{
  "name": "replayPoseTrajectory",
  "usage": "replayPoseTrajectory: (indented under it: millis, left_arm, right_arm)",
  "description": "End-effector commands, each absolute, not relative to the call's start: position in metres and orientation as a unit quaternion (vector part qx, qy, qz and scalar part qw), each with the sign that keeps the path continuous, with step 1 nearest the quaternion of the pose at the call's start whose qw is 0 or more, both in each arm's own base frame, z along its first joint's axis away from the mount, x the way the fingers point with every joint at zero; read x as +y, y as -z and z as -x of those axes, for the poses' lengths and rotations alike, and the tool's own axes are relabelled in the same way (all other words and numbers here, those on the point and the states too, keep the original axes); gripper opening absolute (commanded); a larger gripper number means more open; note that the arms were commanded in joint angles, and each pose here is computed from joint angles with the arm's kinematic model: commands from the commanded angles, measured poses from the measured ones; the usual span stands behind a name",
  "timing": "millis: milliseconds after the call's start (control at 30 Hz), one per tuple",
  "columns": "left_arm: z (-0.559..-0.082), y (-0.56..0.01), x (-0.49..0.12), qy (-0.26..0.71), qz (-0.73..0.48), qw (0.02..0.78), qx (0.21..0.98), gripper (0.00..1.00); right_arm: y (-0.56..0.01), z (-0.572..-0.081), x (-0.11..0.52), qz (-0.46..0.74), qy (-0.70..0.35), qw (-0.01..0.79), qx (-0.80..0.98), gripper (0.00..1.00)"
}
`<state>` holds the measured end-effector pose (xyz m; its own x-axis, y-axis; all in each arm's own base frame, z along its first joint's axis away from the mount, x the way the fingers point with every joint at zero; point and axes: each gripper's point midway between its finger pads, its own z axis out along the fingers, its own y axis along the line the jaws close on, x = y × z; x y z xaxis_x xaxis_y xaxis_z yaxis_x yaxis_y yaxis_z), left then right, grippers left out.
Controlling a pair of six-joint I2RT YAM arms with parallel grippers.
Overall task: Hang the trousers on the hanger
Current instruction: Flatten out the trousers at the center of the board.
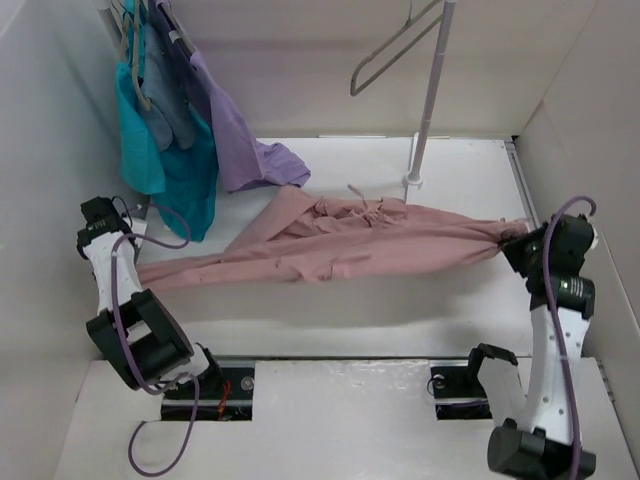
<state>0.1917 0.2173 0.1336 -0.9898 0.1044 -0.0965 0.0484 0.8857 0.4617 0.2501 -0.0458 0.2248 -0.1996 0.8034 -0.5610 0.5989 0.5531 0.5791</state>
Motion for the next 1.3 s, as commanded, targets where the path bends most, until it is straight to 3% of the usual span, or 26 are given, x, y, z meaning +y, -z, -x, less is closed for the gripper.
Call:
replayPoseTrajectory:
  millis: [0, 100, 133, 200, 233, 300, 333, 467, 567, 667, 900, 1100, 1267]
  left_arm:
    - [-0.144, -0.122, 0.218, -0.245, -0.086, -0.04, 0.965, 0.0]
    - [-0.139, -0.117, 0.217, -0.252, -0.089, -0.041, 0.963, 0.12]
    - [-0.136, -0.114, 0.215, -0.249, -0.09, -0.045, 0.963, 0.25]
    - [-0.135, -0.109, 0.212, -0.239, -0.093, -0.045, 0.966, 0.42]
    - [-0.134, -0.104, 0.208, -0.232, -0.091, -0.045, 0.968, 0.52]
    - [-0.13, -0.098, 0.206, -0.227, -0.092, -0.05, 0.968, 0.74]
    - [-0.13, -0.098, 0.206, -0.228, -0.088, -0.049, 0.969, 0.77]
    - [-0.162, -0.116, 0.203, -0.215, -0.087, 0.024, 0.972, 0.78]
    - [-0.203, -0.137, 0.156, -0.127, -0.154, 0.117, 0.973, 0.75]
    - [-0.234, -0.133, 0.1, -0.044, -0.203, 0.147, 0.967, 0.74]
    - [-0.255, -0.093, -0.008, -0.022, -0.297, 0.133, 0.945, 0.74]
    - [-0.31, -0.101, -0.054, -0.025, -0.271, 0.227, 0.935, 0.77]
    - [-0.358, -0.095, -0.077, -0.04, -0.255, 0.243, 0.935, 0.78]
  right_arm:
    - [-0.193, -0.215, -0.062, -0.527, -0.056, 0.402, 0.747, 0.04]
    - [-0.181, -0.203, -0.064, -0.54, -0.038, 0.394, 0.743, 0.31]
    - [-0.174, -0.199, -0.065, -0.548, -0.035, 0.39, 0.739, 0.52]
    - [-0.169, -0.195, -0.068, -0.559, -0.022, 0.387, 0.733, 0.63]
    - [-0.17, -0.192, -0.07, -0.567, -0.016, 0.385, 0.728, 0.83]
    - [-0.174, -0.189, -0.076, -0.587, -0.006, 0.39, 0.71, 0.96]
    - [-0.18, -0.188, -0.081, -0.594, 0.005, 0.397, 0.7, 1.0]
    - [-0.212, -0.208, -0.087, -0.561, -0.01, 0.452, 0.694, 1.0]
    - [-0.225, -0.234, -0.089, -0.516, -0.02, 0.474, 0.714, 1.0]
    - [-0.206, -0.267, -0.084, -0.47, -0.037, 0.435, 0.767, 1.0]
    - [-0.151, -0.32, -0.1, -0.441, -0.013, 0.33, 0.835, 1.0]
    - [-0.091, -0.343, -0.111, -0.455, 0.006, 0.257, 0.853, 1.0]
    - [-0.058, -0.348, -0.121, -0.463, 0.041, 0.216, 0.859, 1.0]
